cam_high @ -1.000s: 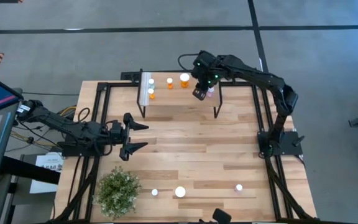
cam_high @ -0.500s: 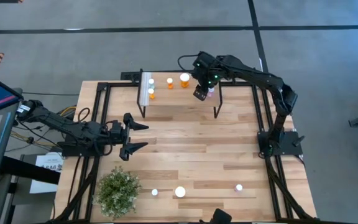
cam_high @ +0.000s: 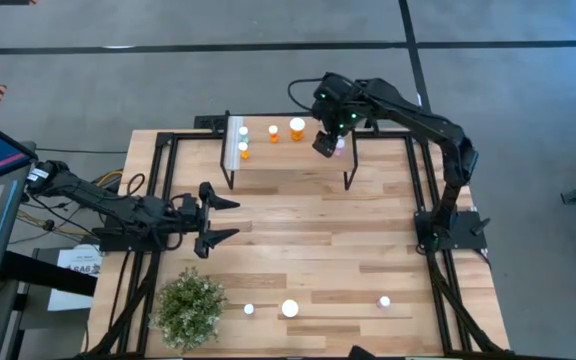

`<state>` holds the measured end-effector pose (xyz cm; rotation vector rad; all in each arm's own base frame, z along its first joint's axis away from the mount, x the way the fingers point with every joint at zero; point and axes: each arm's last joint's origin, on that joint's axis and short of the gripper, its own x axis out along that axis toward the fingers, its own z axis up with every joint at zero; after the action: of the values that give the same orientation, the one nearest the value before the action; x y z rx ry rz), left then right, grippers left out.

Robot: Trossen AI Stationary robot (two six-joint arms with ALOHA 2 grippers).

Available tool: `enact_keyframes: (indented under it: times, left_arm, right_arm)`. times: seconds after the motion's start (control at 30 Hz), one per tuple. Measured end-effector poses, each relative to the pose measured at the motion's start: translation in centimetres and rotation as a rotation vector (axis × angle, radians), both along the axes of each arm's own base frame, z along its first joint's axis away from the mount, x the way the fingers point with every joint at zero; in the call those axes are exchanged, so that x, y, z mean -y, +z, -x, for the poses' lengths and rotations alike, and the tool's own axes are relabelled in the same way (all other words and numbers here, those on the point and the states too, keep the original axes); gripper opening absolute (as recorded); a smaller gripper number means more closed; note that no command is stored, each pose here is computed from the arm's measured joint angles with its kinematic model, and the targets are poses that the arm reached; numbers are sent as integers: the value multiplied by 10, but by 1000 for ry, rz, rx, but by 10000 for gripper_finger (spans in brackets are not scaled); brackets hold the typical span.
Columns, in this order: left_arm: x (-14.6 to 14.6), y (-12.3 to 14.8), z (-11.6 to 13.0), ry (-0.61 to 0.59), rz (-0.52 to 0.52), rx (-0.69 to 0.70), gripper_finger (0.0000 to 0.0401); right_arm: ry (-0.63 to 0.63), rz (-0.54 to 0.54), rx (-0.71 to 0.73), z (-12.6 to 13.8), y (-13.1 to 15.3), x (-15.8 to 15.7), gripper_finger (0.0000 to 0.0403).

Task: Pick and place medicine bottles onto shelf by color
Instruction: Put the small right violet bottle on the shelf

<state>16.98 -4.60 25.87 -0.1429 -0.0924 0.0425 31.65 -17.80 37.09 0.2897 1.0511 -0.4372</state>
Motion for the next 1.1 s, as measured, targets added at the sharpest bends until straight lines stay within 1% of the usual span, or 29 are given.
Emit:
enact_keyframes:
  times: [0.13, 0.27, 0.33, 0.5, 0.63, 0.73, 0.93, 1.03, 1.1]
  left_arm:
    - [0, -1, 0, 0, -1, -16, 318]
    - [0, -2, 0, 0, 0, -16, 318]
    - [0, -1, 0, 0, 0, -16, 318]
    - [0, -3, 0, 0, 2, -28, 318]
    - [0, -3, 0, 0, 6, -27, 318]
    - [0, -3, 0, 0, 8, -27, 318]
    - [0, -3, 0, -1, 21, -26, 318]
    - [0, -3, 0, -1, 20, -26, 318]
    - [0, -3, 0, -1, 20, -26, 318]
  right_arm:
    - [17, -29, -38, 6, 13, -19, 257]
    - [97, -16, -67, 4, 21, -54, 255]
    - [135, 18, -68, 2, 26, -75, 255]
    - [227, 71, -19, 10, 46, -136, 255]
    - [303, 106, 9, 20, 49, -188, 255]
    - [336, 111, -15, 31, 36, -223, 255]
    - [382, 29, -33, 58, -3, -284, 255]
    - [377, -5, -86, 73, -21, -308, 255]
    - [350, -26, -115, 83, -34, -322, 255]
